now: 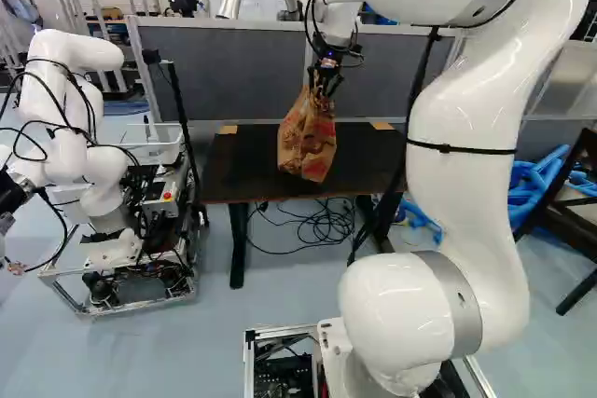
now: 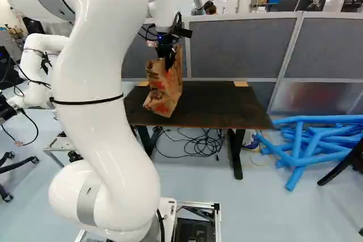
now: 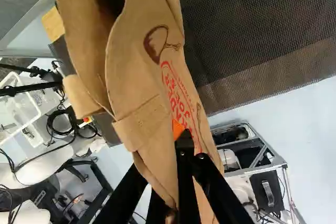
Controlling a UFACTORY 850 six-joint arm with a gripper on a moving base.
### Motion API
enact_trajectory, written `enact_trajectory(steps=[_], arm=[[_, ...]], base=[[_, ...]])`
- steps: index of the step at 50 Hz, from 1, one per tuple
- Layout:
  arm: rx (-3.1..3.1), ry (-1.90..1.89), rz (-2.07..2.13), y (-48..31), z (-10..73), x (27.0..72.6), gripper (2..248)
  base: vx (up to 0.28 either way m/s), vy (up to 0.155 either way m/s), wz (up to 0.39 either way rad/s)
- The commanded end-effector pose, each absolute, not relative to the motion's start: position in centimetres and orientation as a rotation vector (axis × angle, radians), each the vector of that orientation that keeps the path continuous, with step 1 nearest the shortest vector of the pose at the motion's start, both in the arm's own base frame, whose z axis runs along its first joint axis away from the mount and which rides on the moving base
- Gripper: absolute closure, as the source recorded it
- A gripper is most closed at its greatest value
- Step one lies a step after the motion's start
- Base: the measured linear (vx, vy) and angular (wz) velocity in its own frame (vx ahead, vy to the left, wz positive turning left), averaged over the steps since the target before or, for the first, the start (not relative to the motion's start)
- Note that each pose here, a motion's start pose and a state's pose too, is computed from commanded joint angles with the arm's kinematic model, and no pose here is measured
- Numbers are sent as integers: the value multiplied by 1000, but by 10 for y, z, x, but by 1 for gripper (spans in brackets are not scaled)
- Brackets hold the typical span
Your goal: Pick up the bag on the ground and place it on the table
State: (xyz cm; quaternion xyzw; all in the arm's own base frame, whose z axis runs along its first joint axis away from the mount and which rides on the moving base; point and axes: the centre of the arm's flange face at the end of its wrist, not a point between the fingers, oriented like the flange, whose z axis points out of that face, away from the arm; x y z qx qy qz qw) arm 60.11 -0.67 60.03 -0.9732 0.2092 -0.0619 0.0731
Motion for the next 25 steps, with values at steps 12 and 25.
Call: enact_trajectory(steps=[12,25], arm=[[-2918,642,-217,-11,583,619,228],[-2911,656,-255,-15,564,637,228]], base=[[0,0,0],[0,0,0]])
